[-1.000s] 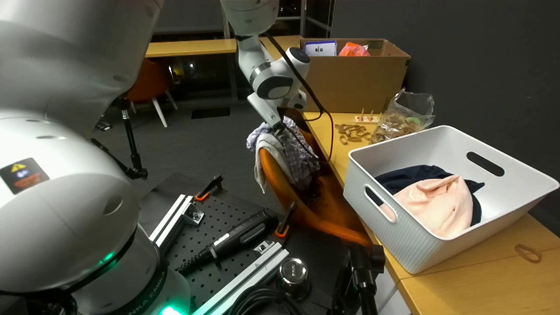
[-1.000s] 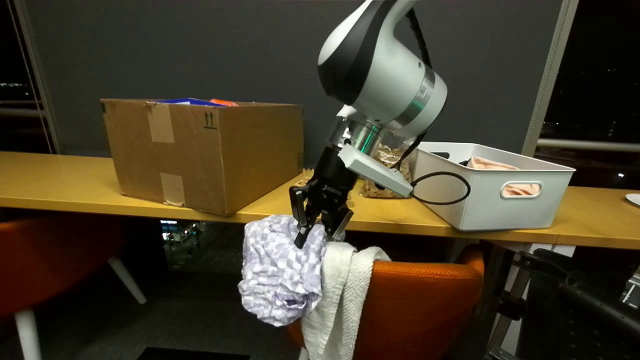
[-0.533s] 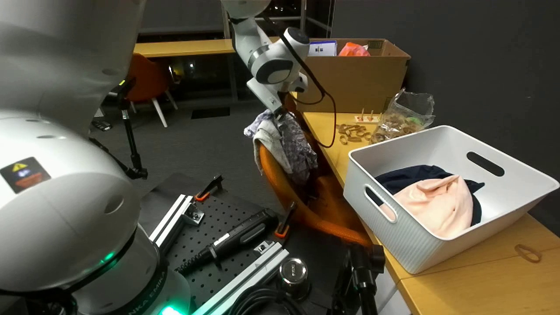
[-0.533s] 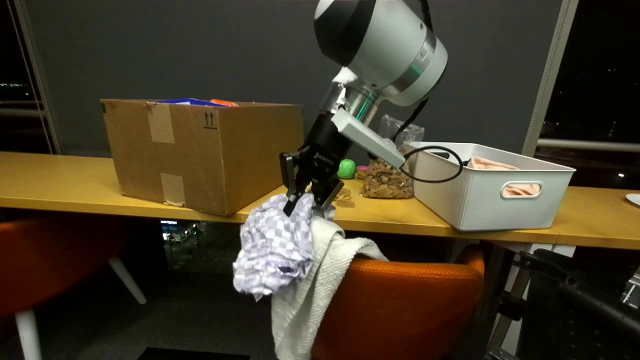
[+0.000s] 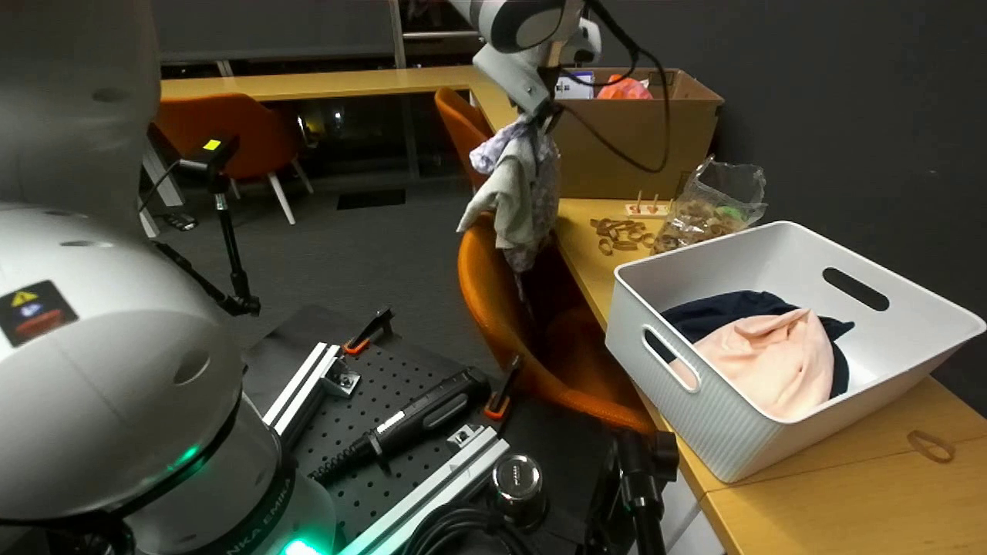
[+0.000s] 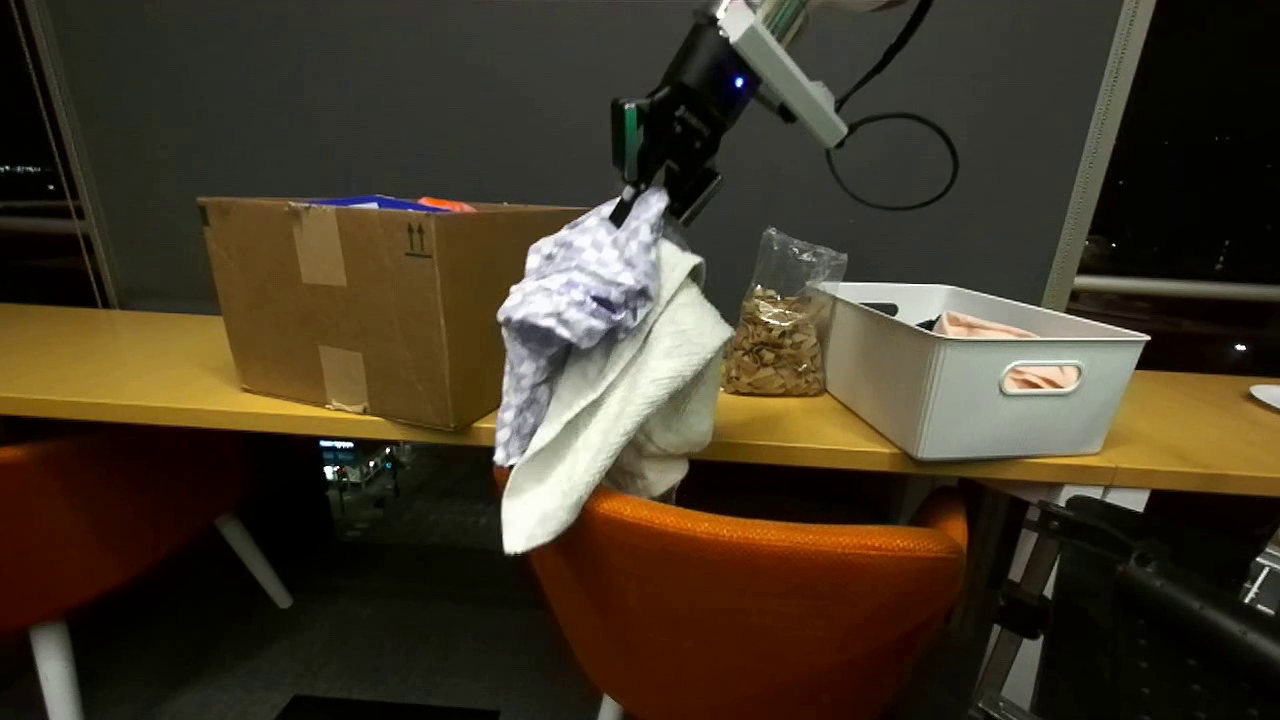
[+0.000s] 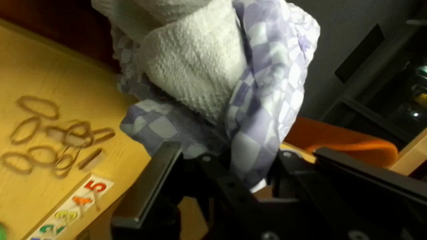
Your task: Shift the clothes to the storage bin
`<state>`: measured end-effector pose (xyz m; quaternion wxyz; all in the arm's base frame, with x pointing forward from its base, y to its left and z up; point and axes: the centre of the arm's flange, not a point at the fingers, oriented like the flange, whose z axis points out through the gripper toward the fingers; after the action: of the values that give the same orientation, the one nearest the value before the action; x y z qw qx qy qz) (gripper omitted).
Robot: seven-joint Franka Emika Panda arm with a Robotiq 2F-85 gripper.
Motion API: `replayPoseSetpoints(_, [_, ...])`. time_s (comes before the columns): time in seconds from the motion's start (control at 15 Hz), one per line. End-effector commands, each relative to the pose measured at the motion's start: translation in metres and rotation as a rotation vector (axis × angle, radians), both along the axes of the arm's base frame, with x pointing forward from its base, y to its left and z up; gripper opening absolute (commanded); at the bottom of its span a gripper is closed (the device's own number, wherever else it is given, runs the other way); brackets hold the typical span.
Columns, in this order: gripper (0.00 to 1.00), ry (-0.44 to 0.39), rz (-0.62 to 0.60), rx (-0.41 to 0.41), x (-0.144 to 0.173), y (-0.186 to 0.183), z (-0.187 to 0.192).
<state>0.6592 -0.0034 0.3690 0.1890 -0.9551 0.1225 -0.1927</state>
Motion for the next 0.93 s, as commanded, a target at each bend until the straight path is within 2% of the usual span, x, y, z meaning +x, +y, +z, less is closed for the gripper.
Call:
replayPoseSetpoints(0.0, [0.02, -0.058, -0.07, -0.032, -0.021, -0.061, 0.078])
replayPoseSetpoints(0.2, [0.02, -0.104, -0.162, -0.055, -0.048, -0.121, 0.13])
replayPoseSetpoints(0.33, [0.02, -0.105, -0.226, -0.086, -0.073, -0.162, 0.161])
replayPoseSetpoints(0.47, [0.02, -0.057, -0.301, -0.146, -0.106, -0.209, 0.183])
replayPoseSetpoints(0.87, [0.02, 0.083, -0.524, -0.296, -0.223, -0.351, 0.216])
